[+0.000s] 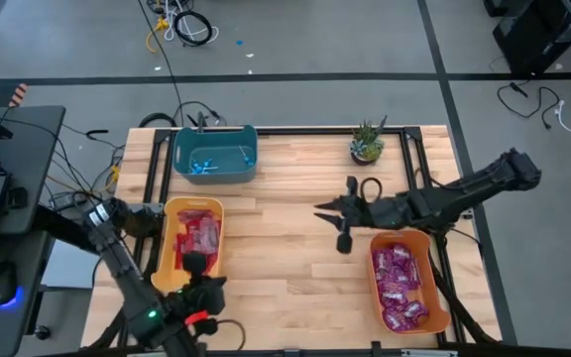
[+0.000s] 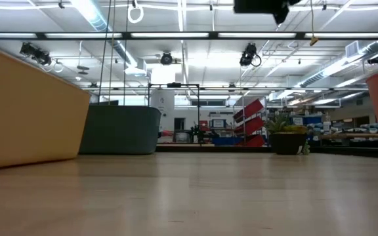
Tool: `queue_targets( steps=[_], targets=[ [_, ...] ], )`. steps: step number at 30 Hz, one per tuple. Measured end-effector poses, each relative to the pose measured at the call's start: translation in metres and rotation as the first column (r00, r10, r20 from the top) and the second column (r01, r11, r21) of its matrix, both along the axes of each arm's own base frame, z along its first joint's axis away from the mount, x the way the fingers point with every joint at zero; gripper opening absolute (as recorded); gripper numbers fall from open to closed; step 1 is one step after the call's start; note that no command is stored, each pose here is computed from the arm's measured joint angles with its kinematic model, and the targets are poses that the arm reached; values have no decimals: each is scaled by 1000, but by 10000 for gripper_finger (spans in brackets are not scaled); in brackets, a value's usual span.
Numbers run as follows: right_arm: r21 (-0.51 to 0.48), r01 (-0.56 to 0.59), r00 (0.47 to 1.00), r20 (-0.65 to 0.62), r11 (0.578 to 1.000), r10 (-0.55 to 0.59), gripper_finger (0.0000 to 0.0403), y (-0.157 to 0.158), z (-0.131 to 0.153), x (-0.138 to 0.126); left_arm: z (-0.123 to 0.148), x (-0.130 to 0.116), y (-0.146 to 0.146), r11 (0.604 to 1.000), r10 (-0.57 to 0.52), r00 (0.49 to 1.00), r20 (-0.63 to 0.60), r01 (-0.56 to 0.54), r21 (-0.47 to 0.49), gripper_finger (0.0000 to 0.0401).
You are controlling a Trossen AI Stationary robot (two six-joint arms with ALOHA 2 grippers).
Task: Sort candy
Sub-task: Move the blue bin to the center of the table
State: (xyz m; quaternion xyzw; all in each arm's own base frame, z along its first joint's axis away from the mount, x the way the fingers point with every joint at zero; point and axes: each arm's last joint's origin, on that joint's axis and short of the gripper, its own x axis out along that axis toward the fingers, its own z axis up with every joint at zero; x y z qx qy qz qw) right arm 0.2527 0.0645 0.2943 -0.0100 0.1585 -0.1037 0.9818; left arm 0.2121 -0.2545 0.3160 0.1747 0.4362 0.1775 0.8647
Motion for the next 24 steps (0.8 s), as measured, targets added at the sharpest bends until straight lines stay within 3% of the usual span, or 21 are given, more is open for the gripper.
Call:
queue_targets(
  steps=[9, 24],
  targets=[
    [-25, 47, 998, 31, 999, -46, 4, -49, -11, 32, 3, 31, 30, 984, -3, 1000, 5, 2, 180, 0],
    [20, 75, 982, 173, 997, -77, 0, -118, -34, 68, 21, 28, 44, 953, -45, 996, 82, 18, 302, 0]
  ],
)
